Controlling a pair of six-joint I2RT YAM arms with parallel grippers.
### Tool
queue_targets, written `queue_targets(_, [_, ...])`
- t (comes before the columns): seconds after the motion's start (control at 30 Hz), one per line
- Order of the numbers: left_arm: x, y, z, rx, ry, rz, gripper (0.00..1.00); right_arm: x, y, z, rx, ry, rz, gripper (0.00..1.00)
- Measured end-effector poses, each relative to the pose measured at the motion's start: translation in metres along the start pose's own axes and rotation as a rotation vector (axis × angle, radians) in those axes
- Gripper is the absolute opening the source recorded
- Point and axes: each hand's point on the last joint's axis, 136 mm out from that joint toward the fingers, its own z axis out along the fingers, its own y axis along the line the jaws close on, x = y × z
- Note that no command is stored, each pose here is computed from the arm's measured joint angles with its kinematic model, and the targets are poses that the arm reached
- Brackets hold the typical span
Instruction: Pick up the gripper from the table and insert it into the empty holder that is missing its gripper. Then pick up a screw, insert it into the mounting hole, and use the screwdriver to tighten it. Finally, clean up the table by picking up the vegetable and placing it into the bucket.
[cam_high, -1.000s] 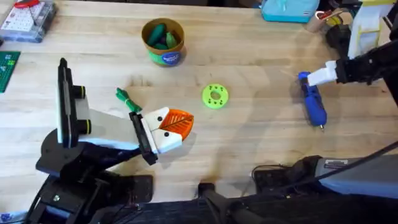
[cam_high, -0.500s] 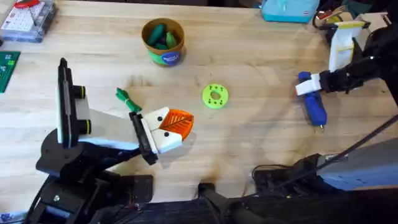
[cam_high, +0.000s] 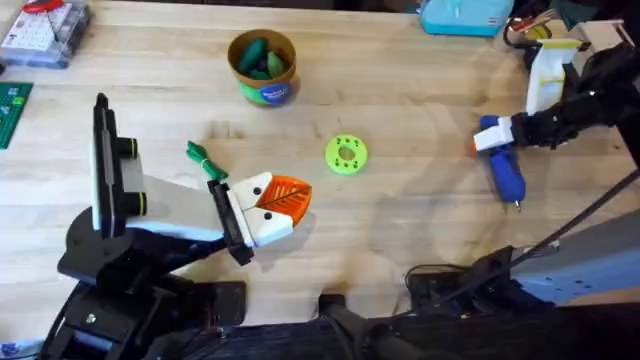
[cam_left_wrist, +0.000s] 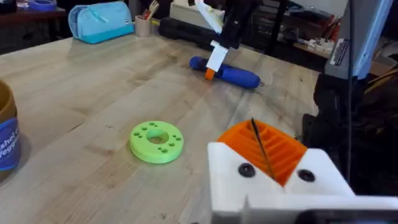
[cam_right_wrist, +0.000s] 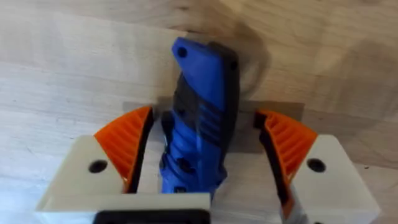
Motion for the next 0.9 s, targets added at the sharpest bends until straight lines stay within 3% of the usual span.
queue_targets(0.17, [0.000, 0.000, 0.000, 0.000, 0.000, 0.000, 0.010, -0.001, 0.000, 0.000, 0.000, -0.002, 0.005, 0.988])
queue_targets(0.27, [0.000, 0.000, 0.000, 0.000, 0.000, 0.000, 0.010, -0.002, -0.001, 0.000, 0.002, -0.008, 0.005, 0.894])
queue_targets(0.43, [0.000, 0.000, 0.000, 0.000, 0.000, 0.000, 0.010, -0.009, 0.000, 0.000, -0.017, -0.042, 0.008, 0.395])
queue_targets(0.67, [0.000, 0.000, 0.000, 0.000, 0.000, 0.000, 0.010, -0.012, -0.006, -0.001, -0.008, -0.035, 0.007, 0.034])
queue_targets(0.9, [0.000, 0.000, 0.000, 0.000, 0.000, 0.000, 0.010, -0.014, 0.000, -0.004, -0.038, -0.030, 0.007, 0.026])
